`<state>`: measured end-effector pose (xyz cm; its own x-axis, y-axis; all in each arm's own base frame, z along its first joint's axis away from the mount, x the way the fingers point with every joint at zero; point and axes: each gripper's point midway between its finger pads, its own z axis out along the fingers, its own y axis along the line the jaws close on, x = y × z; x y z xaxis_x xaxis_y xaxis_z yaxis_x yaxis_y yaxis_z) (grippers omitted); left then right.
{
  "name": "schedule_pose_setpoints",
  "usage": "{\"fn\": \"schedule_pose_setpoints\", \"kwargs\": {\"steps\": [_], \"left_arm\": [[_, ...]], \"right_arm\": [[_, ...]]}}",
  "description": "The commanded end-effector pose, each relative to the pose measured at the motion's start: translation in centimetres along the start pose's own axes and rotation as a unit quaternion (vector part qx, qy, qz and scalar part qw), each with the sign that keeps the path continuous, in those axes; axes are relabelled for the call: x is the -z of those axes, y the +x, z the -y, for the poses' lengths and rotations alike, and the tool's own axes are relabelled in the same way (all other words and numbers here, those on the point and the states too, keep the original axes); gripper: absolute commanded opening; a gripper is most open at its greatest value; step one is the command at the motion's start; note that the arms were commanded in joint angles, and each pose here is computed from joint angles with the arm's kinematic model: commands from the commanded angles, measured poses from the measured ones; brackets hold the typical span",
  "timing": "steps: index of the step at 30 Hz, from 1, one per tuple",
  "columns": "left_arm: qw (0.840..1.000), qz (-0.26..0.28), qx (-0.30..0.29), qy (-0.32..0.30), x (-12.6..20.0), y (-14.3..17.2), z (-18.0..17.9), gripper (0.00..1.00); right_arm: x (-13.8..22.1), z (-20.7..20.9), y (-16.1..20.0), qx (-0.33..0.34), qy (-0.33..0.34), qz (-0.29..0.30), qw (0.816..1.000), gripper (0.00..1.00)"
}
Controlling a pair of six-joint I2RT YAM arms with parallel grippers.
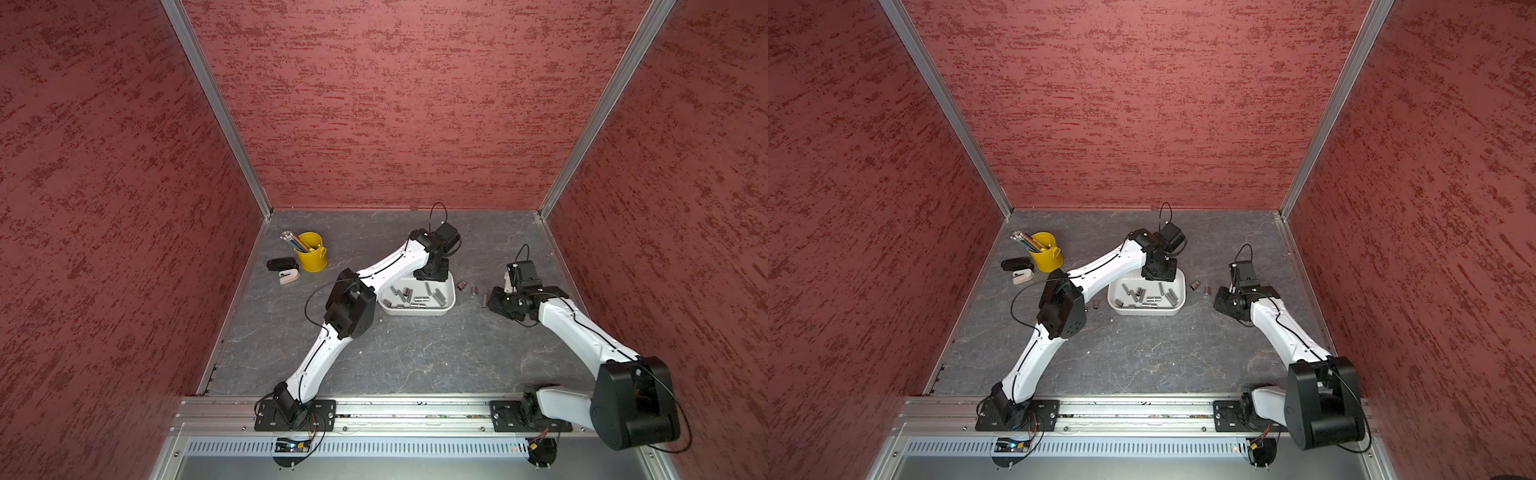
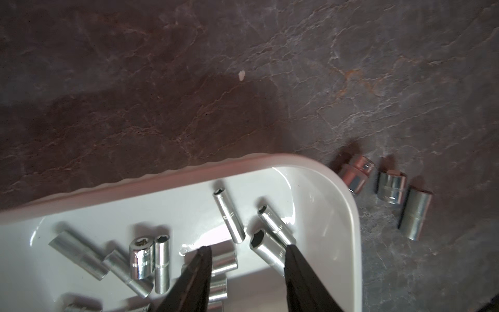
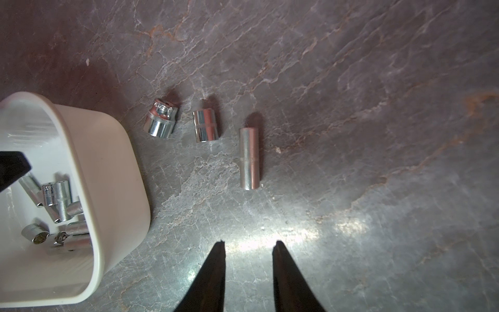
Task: Take out the socket from the storage box
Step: Place the socket head at the center of the board, then pick up the socket head from the storage box.
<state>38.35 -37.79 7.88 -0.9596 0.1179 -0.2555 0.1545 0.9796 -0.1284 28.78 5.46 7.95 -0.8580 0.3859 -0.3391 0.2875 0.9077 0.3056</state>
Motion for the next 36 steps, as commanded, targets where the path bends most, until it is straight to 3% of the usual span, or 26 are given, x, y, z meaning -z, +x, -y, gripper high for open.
{"fn": "schedule_pose_setpoints", "kwargs": {"steps": [1, 21, 30, 36], "left_arm": [[0.999, -0.016, 0.014, -0.036, -0.4, 0.7, -1.2, 0.46], [0.996, -0.060, 0.021, -0.056, -7.3, 2.6, -2.4, 0.42], [0.996, -0.068, 0.013, -0.064, -7.5, 3.1, -3.4, 0.18], [0.999, -0.035, 0.003, -0.031, -4.2, 0.9, -2.6, 0.00]], "right_arm": [[-0.4, -0.5, -0.2, 0.009, -0.012, 0.004, 1.000, 0.33], [-0.5, -1.1, -0.4, 0.019, -0.023, 0.004, 1.000, 0.32], [-0.6, -1.3, -0.4, 0.020, -0.027, 0.001, 0.999, 0.32], [-0.5, -1.3, -0.3, 0.020, -0.029, 0.000, 0.999, 0.32]]}}
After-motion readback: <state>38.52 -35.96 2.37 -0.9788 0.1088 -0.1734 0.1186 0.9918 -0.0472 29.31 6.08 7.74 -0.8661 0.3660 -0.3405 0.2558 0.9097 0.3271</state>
